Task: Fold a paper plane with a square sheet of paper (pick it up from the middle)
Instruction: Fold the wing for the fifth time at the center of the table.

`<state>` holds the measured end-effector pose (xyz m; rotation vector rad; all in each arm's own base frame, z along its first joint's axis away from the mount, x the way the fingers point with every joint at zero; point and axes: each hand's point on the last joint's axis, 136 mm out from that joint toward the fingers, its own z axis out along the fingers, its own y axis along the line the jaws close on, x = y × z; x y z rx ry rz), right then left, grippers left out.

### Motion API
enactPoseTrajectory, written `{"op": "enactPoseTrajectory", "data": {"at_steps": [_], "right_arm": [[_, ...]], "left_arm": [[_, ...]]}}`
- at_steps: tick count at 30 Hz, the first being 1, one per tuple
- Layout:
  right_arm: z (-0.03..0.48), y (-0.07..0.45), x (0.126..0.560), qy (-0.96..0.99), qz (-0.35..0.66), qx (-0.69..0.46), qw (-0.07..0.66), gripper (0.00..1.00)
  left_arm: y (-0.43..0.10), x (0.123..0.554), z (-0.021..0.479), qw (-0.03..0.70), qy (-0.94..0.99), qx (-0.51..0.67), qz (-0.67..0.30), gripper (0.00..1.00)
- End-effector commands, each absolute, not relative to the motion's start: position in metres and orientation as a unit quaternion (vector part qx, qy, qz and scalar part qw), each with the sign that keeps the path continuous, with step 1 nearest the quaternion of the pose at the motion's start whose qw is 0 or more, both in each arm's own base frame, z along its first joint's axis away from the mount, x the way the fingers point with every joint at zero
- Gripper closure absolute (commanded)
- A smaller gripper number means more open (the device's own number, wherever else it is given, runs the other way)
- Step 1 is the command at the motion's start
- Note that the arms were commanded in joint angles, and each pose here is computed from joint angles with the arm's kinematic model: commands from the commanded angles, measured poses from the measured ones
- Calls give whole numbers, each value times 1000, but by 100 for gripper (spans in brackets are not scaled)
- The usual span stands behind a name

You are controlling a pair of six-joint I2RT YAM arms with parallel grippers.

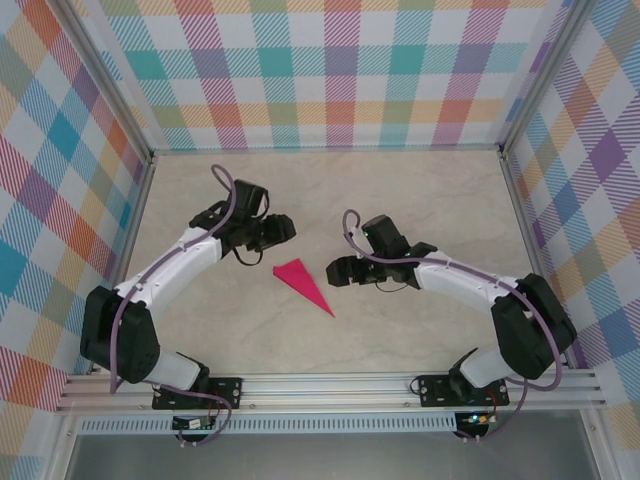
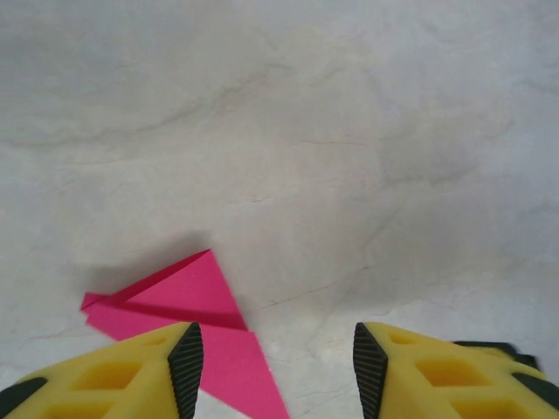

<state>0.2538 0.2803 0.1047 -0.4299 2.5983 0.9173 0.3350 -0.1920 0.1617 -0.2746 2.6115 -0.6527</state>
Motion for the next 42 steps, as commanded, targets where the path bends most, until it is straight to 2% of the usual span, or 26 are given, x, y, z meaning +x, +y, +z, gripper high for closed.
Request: {"op": "enactPoseTrajectory", "data": {"at_steps": [1, 4, 11, 16, 21, 28, 37, 42], "right_arm": [[115, 261, 274, 925, 280, -130, 222, 18], [111, 251, 282, 928, 264, -111, 237, 11], [93, 221, 291, 943, 214, -57, 248, 3], [78, 184, 293, 956, 159, 1, 247, 1], [73, 156, 293, 956, 146, 45, 251, 0], [70, 139, 293, 958, 119, 61, 253, 0], [64, 141, 298, 961, 118, 67, 240, 0], [62, 141, 299, 963, 116, 67, 235, 1]], "left_arm": [[-169, 308, 131, 162, 970, -141, -116, 48], [-173, 304, 124, 159, 974, -149, -55, 47], [-208, 295, 94, 138, 980, -135, 44, 31], [-229, 294, 66, 117, 982, -126, 82, 29], [-239, 296, 50, 102, 982, -113, 111, 30], [-233, 280, 57, 101, 978, -131, 129, 35], [-224, 271, 77, 128, 971, -159, 125, 41], [-225, 269, 74, 135, 969, -169, 117, 50]]}}
